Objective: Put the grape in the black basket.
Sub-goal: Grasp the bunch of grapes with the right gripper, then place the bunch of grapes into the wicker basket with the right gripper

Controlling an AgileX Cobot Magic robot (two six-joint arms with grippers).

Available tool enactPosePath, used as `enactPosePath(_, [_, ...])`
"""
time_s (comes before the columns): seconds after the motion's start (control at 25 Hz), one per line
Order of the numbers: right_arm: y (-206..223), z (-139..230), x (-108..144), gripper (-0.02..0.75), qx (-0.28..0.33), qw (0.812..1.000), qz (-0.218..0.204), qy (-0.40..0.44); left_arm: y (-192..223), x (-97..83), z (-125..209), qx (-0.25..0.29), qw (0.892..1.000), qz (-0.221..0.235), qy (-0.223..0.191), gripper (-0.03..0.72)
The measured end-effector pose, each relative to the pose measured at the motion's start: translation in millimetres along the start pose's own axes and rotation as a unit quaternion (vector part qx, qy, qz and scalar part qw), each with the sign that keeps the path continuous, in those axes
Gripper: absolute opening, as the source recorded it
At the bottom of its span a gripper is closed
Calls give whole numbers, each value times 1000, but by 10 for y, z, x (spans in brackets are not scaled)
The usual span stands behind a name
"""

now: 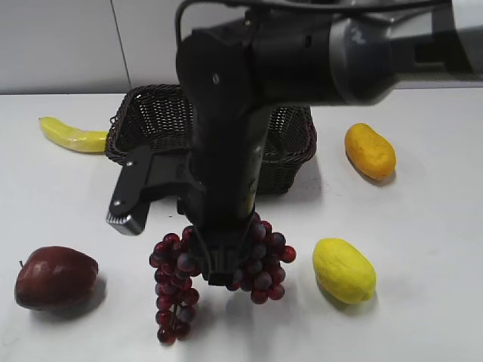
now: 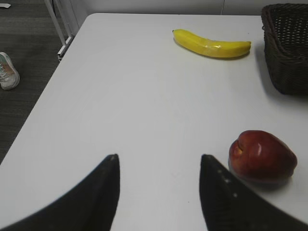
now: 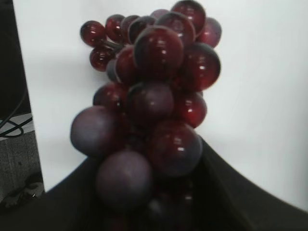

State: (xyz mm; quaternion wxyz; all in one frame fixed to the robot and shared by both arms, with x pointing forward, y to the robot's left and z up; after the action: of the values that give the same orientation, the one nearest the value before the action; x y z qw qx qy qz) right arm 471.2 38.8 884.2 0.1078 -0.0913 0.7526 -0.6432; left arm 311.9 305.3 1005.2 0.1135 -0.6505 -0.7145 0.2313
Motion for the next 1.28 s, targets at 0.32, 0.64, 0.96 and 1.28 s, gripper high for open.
enactPosePath(0.32, [-807,-384,-362,342,-52,997,63,-1,0,0,0,0,1000,0,0,492])
enactPosePath(0.64, [-1766,-745,-720,342,-145,972,186,-2,0,0,0,0,1000,0,0,492])
enactPosePath(0.96, [-2433,-880,-1217,342,-193,908,372,-21,0,0,0,0,1000,0,0,492])
enactPosePath(1.28, [-2635,-739,-1704,340,-175,850,496,-17,0,0,0,0,1000,0,0,492])
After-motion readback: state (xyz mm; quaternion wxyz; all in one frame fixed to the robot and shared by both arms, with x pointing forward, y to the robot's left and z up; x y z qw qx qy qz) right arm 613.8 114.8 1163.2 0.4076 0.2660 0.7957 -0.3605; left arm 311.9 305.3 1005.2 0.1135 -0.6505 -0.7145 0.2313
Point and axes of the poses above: a point on each arm's last joint axis where the gripper is mounted, y pointing out along that axis toward the gripper, x along the wrist's bending axis when the last joint is at zero, z = x × y, the point moved 9 cm from there along y, pointing out along that axis toward the gripper, and after that the axes turned 14 degrees about -y, right-handed, at the moved point
